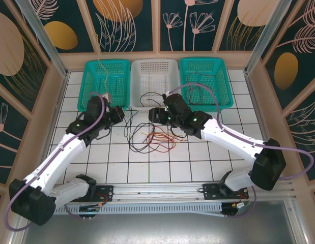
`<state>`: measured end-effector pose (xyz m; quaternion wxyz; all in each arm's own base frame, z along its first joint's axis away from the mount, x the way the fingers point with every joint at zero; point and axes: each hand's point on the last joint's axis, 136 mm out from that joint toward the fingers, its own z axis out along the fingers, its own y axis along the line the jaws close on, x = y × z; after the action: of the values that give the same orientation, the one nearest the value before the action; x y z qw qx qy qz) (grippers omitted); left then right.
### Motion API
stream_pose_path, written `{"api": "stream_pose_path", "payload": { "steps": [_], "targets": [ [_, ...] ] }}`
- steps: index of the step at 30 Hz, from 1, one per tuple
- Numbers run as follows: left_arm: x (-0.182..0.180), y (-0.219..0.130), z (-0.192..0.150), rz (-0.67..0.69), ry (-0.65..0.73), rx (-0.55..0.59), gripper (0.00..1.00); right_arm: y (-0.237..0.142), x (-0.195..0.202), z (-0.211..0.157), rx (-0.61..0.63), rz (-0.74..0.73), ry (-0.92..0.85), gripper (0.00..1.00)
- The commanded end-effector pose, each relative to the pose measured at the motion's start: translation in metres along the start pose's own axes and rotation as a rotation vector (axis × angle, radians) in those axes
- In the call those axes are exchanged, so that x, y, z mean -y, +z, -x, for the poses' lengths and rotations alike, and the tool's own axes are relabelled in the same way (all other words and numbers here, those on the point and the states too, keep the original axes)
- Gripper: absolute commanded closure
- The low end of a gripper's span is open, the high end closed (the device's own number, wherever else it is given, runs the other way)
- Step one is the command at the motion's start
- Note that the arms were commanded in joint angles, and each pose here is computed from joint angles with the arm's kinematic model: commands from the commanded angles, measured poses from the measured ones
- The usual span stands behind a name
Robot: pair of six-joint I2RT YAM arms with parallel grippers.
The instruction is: Untangle the cables
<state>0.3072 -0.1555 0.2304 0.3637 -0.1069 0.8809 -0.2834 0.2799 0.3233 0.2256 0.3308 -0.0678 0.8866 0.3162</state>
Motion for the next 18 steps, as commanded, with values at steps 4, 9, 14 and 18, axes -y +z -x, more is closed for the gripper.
{"api": "stream_pose_path", "payload": {
  "steps": [4,9,14,18],
  "targets": [
    [0.075,-0.055,0.028,-0.267,0.154,0.024,1.00,-0.030,-0.076,0.037,0.088,0.265,-0.118,0.34],
    [0.118,-0.074,0.035,-0.442,0.210,-0.016,1.00,-0.037,-0.089,0.050,0.109,0.248,-0.212,0.31],
    [0.136,-0.082,0.034,-0.526,0.246,-0.043,1.00,-0.044,-0.103,0.058,0.133,0.280,-0.271,0.34],
    [0.142,-0.085,0.035,-0.552,0.246,-0.047,1.00,-0.041,-0.096,0.068,0.161,0.212,-0.284,0.49]
  ]
}}
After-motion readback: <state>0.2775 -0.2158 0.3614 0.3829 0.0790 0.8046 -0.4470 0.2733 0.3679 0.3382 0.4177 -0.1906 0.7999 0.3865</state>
